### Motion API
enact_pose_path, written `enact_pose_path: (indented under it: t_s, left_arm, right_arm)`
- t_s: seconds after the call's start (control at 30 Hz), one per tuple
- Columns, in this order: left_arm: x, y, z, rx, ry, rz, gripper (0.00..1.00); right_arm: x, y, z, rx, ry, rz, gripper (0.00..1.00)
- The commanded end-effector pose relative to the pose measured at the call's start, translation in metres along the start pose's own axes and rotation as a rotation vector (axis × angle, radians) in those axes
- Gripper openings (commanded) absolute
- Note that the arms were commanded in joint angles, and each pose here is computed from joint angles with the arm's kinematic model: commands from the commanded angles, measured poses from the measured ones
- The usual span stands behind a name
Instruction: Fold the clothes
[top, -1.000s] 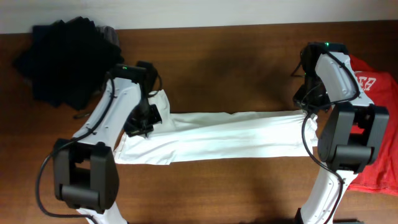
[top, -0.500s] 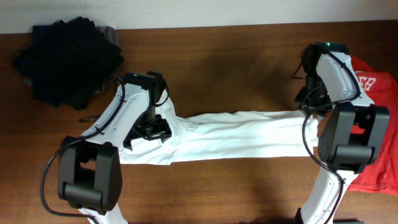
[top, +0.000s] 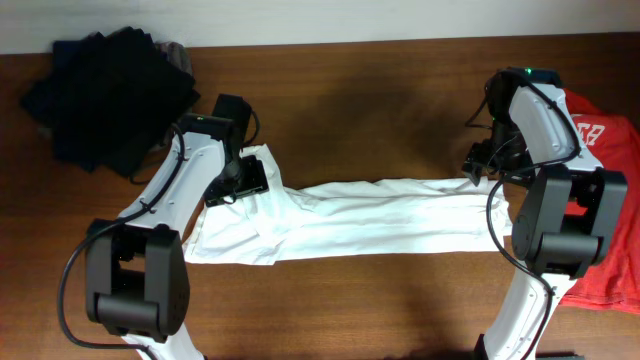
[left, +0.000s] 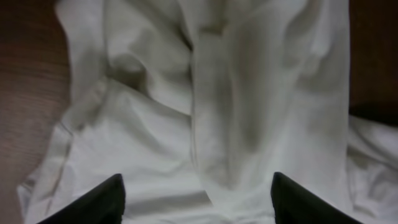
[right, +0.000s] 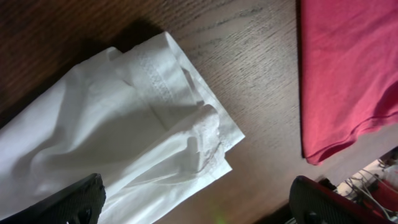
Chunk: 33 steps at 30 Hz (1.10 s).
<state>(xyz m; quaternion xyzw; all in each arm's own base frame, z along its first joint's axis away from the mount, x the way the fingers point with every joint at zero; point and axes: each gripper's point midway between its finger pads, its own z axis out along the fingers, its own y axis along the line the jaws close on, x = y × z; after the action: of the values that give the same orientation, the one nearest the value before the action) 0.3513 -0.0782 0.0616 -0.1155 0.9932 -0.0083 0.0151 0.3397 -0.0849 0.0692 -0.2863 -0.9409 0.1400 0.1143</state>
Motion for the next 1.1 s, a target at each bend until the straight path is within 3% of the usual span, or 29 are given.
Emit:
enact_pose_path:
  t_s: [0.0,0.3,0.47,0.63,0.9,1.07]
  left_arm:
    - [0.017,-0.002,0.014,0.021,0.074,0.048,0.62]
    - [0.040,0.003,0.047,0.041,0.121,0.058,0.59]
    - [0.029,-0.020,0.052,0.161,0.070,0.088,0.59]
    - [0.026,-0.022,0.052,0.173,0.057,0.099,0.59]
    - [0.020,-0.022,0.048,0.163,0.035,0.106,0.44]
    - [0.021,-0.013,0.048,0.115,0.036,0.104,0.29]
  right_arm:
    - [0.001,0.002,-0.002,-0.017,-0.005,-0.015,0.98]
    - [0.001,0.004,-0.003,-0.022,-0.008,-0.018,0.98]
    - [0.001,0.004,-0.003,-0.021,-0.008,-0.018,0.98]
    - [0.000,0.005,-0.003,-0.023,-0.013,-0.020,0.98]
    - [0.000,0.005,-0.003,-0.024,-0.013,-0.020,0.98]
    - [0.002,0.009,-0.003,-0.050,0.002,-0.020,0.98]
